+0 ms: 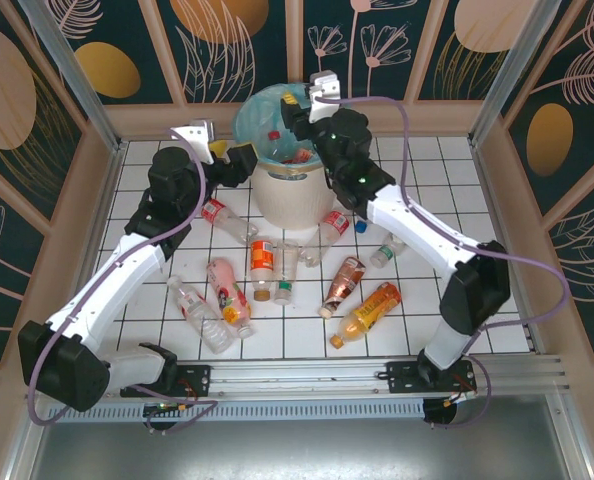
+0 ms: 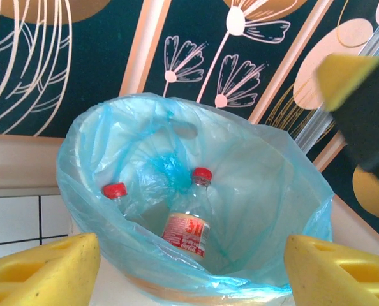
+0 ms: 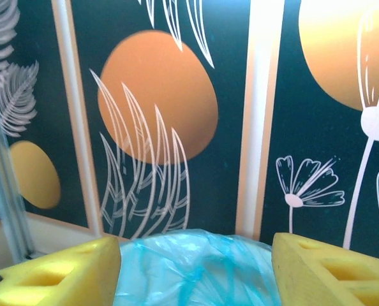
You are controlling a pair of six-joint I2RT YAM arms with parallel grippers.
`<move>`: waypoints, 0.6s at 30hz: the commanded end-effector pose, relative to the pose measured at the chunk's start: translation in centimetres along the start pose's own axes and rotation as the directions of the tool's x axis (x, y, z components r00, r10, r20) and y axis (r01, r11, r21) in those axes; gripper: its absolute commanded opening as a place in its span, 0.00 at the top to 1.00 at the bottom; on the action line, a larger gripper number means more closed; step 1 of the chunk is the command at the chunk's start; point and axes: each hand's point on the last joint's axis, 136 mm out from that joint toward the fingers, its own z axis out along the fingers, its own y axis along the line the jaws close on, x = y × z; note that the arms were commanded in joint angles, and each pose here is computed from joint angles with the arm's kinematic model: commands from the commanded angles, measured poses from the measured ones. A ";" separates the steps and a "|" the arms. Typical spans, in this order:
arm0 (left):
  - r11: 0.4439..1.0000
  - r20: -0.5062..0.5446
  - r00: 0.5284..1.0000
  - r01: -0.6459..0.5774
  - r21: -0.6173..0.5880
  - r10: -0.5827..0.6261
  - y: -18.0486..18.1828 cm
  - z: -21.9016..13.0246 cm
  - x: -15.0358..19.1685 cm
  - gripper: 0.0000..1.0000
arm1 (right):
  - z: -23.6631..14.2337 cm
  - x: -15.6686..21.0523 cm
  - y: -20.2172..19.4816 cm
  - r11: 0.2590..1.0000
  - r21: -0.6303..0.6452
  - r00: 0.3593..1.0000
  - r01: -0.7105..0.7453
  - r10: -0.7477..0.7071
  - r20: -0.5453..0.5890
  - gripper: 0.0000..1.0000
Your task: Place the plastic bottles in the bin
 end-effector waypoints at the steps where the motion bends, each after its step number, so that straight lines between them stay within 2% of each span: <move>1: 0.999 0.020 1.000 0.011 0.037 -0.011 -0.5 0.2 -0.4 0.26 | -3.4 -2.2 0.9 0.993 -0.050 0.994 -0.107 0.108 0.015 0.36; 5: 0.997 0.023 0.999 -0.028 0.066 0.027 -1.2 0.0 -0.6 0.29 | -9.5 -1.8 0.1 0.935 -0.105 0.941 -0.339 0.339 -0.021 0.38; 8: 0.995 0.026 0.996 -0.087 0.056 0.086 -2.0 -0.2 -0.5 0.30 | -14.2 0.4 -0.8 0.895 -0.114 0.903 -0.430 0.425 -0.068 0.41; 11: 0.977 0.007 0.978 -0.211 0.025 0.211 -3.9 -0.2 0.8 0.33 | -17.5 4.0 -2.9 0.908 -0.005 0.897 -0.419 0.413 -0.158 0.42; 14: 0.906 -0.039 0.905 -0.422 0.033 0.423 -7.9 -0.4 4.5 0.33 | -20.8 8.0 -5.9 0.928 0.151 0.895 -0.342 0.370 -0.249 0.42; 16: 0.856 -0.063 0.854 -0.510 0.091 0.516 -10.8 -0.6 7.5 0.31 | -23.0 9.5 -7.9 0.925 0.234 0.890 -0.300 0.360 -0.281 0.42; 18: 0.827 -0.080 0.829 -0.535 0.170 0.553 -13.4 -0.7 10.0 0.31 | -24.7 10.1 -9.0 0.919 0.272 0.887 -0.285 0.361 -0.289 0.41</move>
